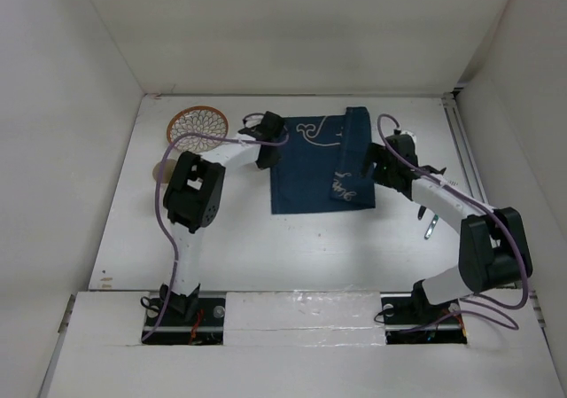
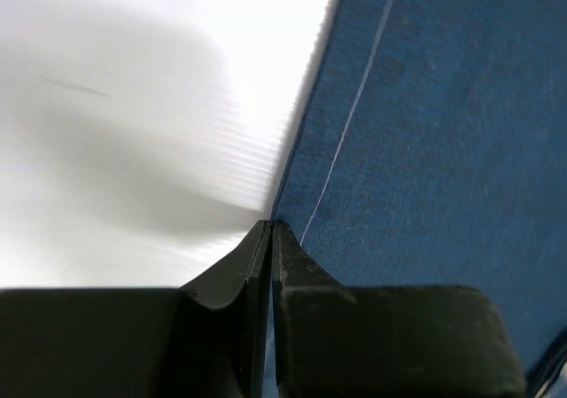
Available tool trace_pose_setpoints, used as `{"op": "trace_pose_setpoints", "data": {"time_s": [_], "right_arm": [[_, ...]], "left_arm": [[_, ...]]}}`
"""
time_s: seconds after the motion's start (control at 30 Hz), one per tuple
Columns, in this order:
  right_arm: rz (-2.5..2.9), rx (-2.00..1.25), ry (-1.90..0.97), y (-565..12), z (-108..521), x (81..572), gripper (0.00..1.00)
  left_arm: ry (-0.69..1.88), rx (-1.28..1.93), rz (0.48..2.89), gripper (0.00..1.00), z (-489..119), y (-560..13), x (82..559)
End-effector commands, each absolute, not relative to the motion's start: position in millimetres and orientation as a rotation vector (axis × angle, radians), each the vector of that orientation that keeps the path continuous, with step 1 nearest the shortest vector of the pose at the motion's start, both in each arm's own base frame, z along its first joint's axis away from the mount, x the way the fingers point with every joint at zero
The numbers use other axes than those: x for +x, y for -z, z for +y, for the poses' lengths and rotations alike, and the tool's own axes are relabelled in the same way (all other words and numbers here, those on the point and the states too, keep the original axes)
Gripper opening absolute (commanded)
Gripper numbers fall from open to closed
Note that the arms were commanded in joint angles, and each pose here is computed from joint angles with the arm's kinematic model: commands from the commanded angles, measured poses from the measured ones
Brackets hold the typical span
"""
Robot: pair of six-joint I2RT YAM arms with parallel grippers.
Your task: Set the dinner table for one person
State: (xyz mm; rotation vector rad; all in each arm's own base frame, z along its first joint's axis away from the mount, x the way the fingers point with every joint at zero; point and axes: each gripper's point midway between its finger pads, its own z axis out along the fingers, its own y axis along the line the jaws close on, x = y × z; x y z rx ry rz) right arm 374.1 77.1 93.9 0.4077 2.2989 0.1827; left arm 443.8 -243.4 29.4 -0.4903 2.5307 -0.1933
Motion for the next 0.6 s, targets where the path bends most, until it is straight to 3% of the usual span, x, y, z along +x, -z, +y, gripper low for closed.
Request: {"op": "trace_pose_setpoints", "data": {"time_s": [0.0, 0.33, 0.57], "right_arm": [[2.260, 0.318, -0.222, -106, 106, 391, 0.97], [2.298, 0.012, -0.056, -100, 222, 383, 0.95], [2.355, -0.030, 0.006, -69, 243, 382, 0.93]], "left_arm": [[0.069, -0.563, 2.418, 0.00, -192, -70, 446], [0.048, -0.603, 2.452, 0.00, -180, -58, 427], [0.041, -0.611, 2.475, 0.00, -176, -41, 416]]}}
